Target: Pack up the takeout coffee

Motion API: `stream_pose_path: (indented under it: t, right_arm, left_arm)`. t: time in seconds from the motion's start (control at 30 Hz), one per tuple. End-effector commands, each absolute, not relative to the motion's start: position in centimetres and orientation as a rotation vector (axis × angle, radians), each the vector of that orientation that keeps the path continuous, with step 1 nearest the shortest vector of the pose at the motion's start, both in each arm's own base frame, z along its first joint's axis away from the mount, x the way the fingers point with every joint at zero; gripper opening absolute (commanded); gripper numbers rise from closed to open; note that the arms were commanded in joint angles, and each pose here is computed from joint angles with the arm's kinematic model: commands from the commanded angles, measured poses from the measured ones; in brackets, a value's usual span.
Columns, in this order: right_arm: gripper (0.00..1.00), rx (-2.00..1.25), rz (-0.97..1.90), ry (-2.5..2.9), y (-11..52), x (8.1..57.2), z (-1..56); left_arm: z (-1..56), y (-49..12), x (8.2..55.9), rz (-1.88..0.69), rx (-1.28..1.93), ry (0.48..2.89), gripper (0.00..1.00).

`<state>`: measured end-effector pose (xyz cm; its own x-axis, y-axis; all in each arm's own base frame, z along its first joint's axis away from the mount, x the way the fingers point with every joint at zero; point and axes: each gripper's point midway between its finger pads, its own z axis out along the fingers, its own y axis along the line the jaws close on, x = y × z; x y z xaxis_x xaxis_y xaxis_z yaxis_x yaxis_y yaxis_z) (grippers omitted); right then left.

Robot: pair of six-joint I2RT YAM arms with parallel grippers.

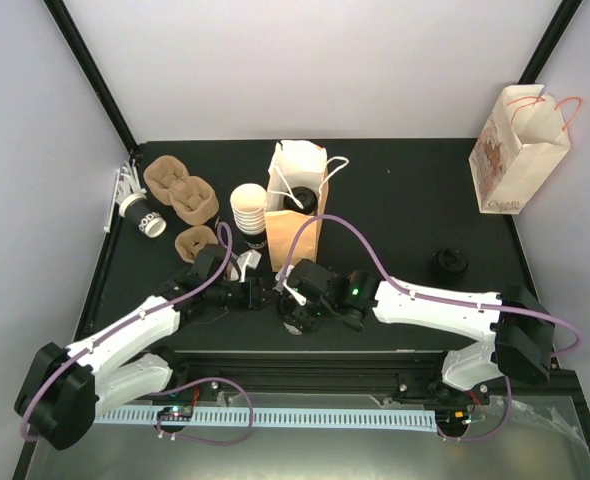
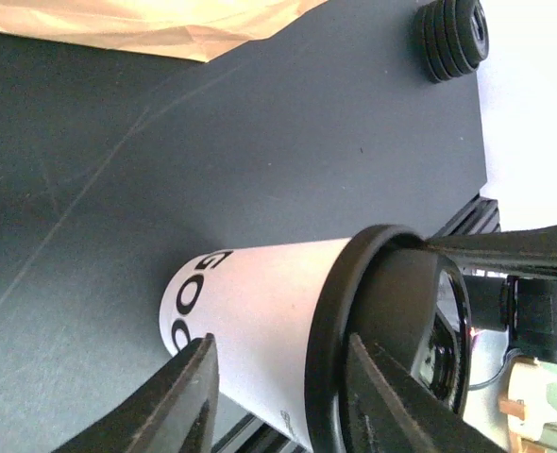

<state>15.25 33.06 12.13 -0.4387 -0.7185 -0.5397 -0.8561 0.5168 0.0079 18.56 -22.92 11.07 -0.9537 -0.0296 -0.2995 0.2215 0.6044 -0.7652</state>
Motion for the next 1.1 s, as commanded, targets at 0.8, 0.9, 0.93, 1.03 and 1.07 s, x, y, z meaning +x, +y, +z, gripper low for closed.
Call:
stream_pose_path:
  t: [0.8, 0.9, 0.93, 1.03, 1.07]
  right_arm:
    - [0.57, -1.016, 0.205, 2.464, 28.2, 16.7, 12.3]
    - [0.57, -0.939, 0.202, 2.482, 27.0, 17.5, 12.3]
    - [0.57, -0.911, 0.194, 2.492, 26.6, 17.8, 12.2]
    - [0.56, -0.856, 0.189, 2.507, 25.8, 18.2, 12.1]
    - [0.56, -0.85, 0.192, 2.508, 25.8, 18.3, 12.1]
  left_arm:
    - [15.9, -21.8, 15.0, -1.414, 0.162, 2.404, 0.59]
    - [16.0, -22.3, 15.0, -1.46, 0.172, 2.376, 0.6]
    - [16.0, -22.4, 15.0, -1.476, 0.173, 2.367, 0.59]
    - [15.9, -22.9, 15.0, -1.512, 0.171, 2.352, 0.6]
    - [15.9, -23.0, 15.1, -1.522, 0.172, 2.348, 0.6]
